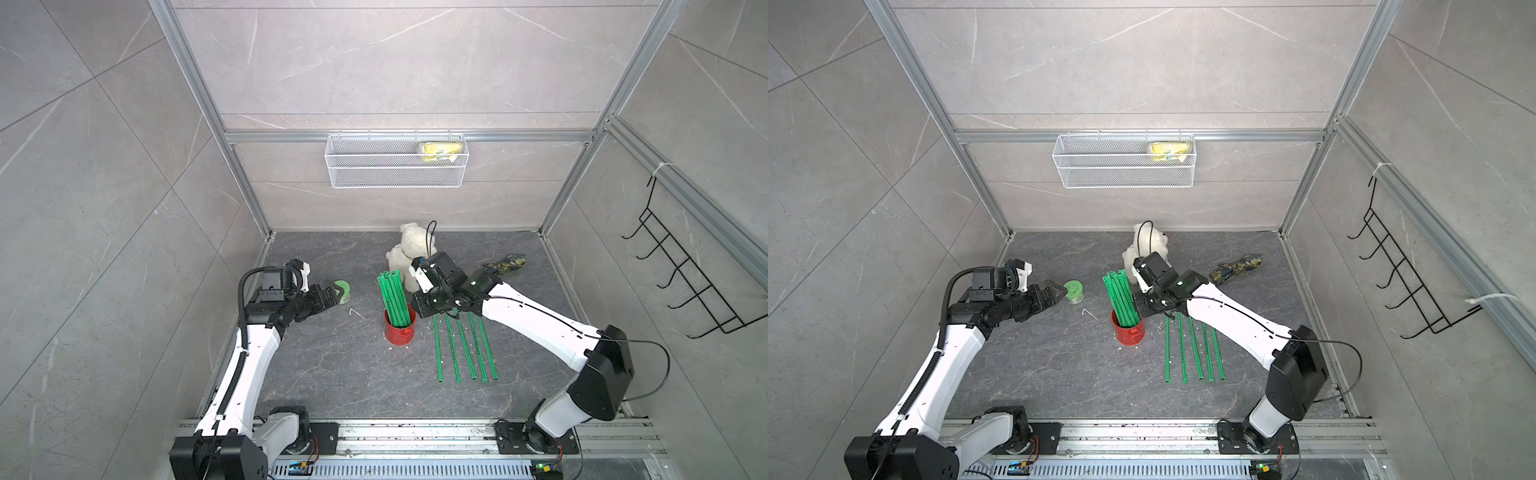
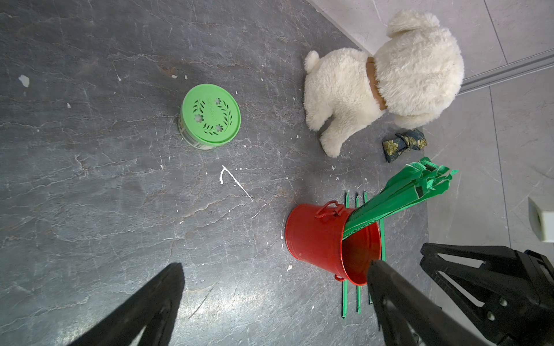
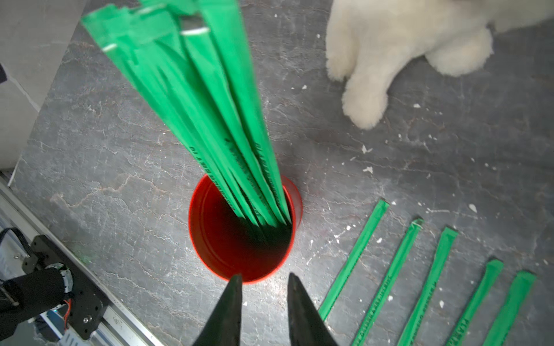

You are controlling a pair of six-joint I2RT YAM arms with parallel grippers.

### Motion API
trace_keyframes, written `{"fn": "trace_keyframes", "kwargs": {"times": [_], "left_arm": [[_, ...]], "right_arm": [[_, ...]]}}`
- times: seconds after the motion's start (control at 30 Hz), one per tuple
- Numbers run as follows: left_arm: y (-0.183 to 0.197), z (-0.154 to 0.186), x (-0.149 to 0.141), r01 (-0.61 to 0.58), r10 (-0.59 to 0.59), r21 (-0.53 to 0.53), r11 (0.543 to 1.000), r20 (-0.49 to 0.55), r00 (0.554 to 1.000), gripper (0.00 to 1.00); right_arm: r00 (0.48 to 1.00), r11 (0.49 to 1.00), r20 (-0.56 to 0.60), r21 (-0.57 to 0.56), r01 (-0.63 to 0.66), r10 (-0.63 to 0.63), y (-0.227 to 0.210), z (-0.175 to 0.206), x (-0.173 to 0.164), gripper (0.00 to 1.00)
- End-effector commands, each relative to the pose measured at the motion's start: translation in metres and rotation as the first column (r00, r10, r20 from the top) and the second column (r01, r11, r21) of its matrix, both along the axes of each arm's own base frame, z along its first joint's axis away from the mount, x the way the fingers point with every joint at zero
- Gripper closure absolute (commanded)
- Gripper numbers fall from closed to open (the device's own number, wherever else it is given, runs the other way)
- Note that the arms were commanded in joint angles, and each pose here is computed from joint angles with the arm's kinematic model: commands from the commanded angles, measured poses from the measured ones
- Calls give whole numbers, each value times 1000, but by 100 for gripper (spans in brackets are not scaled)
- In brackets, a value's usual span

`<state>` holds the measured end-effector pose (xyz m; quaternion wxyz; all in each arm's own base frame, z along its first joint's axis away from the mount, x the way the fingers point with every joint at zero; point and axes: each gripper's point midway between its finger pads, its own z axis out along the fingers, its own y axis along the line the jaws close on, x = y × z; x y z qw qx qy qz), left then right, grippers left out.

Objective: Take the straws out of the storage container
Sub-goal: Place the straw at the center of the board, then pick up the straw from the container.

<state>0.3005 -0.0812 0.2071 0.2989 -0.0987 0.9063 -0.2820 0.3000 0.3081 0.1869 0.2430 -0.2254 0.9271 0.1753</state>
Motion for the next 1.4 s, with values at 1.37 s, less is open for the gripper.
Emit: {"fn": "trace_keyframes", "kwargs": {"times": [1.37], "left_arm": [[-3,15,3,30,-30,4,1000,38,999,0]], "right_arm": [[1000,999,17,-44,-25,26,50,-20,41,80]]}}
